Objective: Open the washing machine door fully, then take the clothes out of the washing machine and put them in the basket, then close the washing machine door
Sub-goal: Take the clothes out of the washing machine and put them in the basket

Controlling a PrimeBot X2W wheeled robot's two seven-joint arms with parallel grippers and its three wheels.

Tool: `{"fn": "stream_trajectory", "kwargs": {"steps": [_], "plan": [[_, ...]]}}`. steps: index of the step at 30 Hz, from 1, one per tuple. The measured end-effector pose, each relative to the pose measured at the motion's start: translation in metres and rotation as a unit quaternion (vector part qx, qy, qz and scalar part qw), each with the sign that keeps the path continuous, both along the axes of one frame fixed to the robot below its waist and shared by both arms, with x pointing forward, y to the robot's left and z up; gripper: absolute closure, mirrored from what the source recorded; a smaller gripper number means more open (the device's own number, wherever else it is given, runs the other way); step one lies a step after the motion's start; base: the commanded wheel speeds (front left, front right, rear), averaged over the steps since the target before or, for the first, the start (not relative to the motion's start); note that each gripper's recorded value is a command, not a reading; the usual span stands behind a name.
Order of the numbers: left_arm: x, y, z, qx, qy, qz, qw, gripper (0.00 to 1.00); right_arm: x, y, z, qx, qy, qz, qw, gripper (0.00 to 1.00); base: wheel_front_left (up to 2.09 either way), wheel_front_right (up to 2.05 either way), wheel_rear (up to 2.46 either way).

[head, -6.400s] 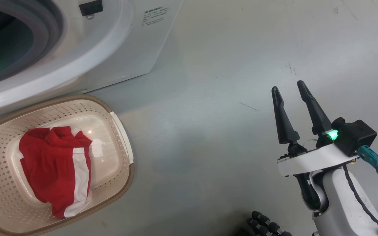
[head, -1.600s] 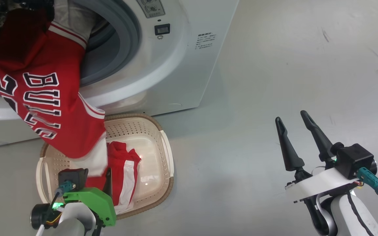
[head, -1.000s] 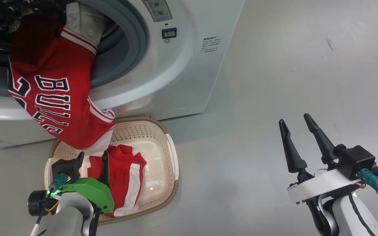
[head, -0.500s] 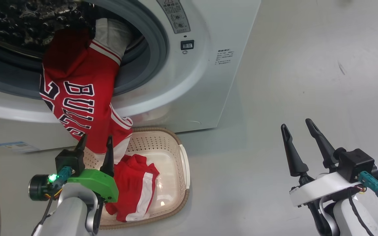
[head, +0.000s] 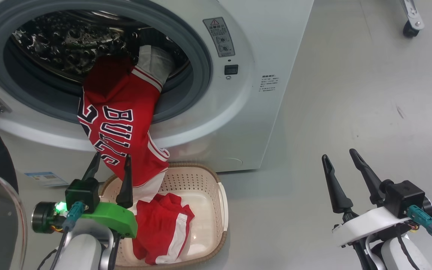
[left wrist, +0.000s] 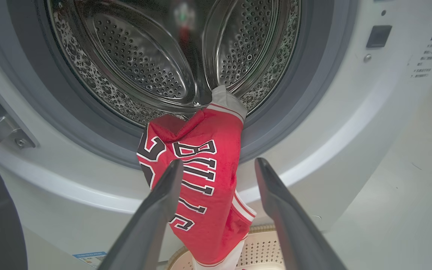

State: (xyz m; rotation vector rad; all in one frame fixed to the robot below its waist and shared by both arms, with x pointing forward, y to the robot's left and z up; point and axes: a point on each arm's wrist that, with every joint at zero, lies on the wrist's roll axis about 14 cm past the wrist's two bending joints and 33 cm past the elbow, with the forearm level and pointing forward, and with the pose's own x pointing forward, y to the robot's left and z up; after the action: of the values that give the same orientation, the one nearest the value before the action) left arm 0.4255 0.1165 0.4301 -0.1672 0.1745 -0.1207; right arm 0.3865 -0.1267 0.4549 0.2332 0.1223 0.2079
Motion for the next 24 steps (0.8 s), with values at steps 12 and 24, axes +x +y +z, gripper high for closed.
{"fn": "stream_trajectory", "kwargs": {"steps": [12,24], "plan": [[-0.032,0.013,0.017,0.001,-0.022,0.02,1.0,0.0,-0.014,0.008,0.012,-0.002,-0.012,0.008,1.0,0.0,0.0,0.0,0.0],[-0.044,0.013,0.022,-0.002,-0.022,0.021,1.0,0.0,-0.02,0.005,0.014,-0.006,-0.012,0.002,1.0,0.0,0.0,0.0,0.0]]}}
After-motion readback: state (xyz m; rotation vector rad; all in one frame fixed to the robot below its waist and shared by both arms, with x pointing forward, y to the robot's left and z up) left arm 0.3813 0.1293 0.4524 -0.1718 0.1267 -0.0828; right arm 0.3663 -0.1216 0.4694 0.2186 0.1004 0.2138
